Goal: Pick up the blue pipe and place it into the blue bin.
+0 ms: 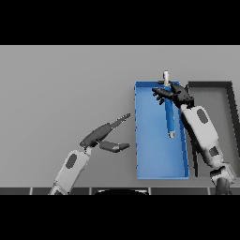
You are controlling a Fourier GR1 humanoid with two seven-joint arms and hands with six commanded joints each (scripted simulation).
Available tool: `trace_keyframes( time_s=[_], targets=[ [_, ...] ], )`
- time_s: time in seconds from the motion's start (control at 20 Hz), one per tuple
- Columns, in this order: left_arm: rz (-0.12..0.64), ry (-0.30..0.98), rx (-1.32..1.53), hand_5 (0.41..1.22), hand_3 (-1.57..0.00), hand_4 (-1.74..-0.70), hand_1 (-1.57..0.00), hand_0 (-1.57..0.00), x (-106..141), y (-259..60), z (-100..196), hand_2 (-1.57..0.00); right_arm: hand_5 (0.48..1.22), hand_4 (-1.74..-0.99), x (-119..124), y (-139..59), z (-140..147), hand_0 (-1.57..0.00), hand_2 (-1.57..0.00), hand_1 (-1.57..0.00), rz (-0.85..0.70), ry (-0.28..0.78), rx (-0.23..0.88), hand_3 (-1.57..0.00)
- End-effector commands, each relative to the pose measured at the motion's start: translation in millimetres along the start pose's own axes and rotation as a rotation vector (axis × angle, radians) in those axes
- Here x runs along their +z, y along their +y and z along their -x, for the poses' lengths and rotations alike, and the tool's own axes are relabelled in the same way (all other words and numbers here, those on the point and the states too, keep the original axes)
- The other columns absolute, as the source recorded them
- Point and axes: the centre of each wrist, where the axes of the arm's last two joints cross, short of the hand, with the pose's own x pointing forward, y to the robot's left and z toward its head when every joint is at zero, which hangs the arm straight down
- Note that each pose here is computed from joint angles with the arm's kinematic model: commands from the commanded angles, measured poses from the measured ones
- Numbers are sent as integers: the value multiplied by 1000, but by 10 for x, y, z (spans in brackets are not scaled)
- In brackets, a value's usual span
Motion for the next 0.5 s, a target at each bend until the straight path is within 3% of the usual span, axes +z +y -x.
trace_keyframes(
  time_s=[0.0,0.05,0.2,0.25,0.45],
  targets=[
    [1,-12,3,493,1,-920,1,1,23,3,3,1,1137,-1405,27,-27,-24,-867,-789,-820,20,14,-2,-232],
    [-3,1,4,493,1,-924,1,1,48,13,42,1,1125,-1370,58,-9,-59,-693,-631,-656,23,23,12,-186],
    [9,9,11,494,1,-924,1,1,36,-8,38,1,1010,-1279,205,116,-112,-354,-323,-335,-25,7,261,-95],
    [9,-1,11,494,1,-926,1,1,47,-5,23,1,962,-1250,238,130,-113,-283,-258,-268,-22,8,336,-75],
    [1,-1,10,496,1,-929,1,1,11,-1,11,1,809,-1190,283,143,-111,-115,-105,-109,-50,40,457,-30]
  ],
)
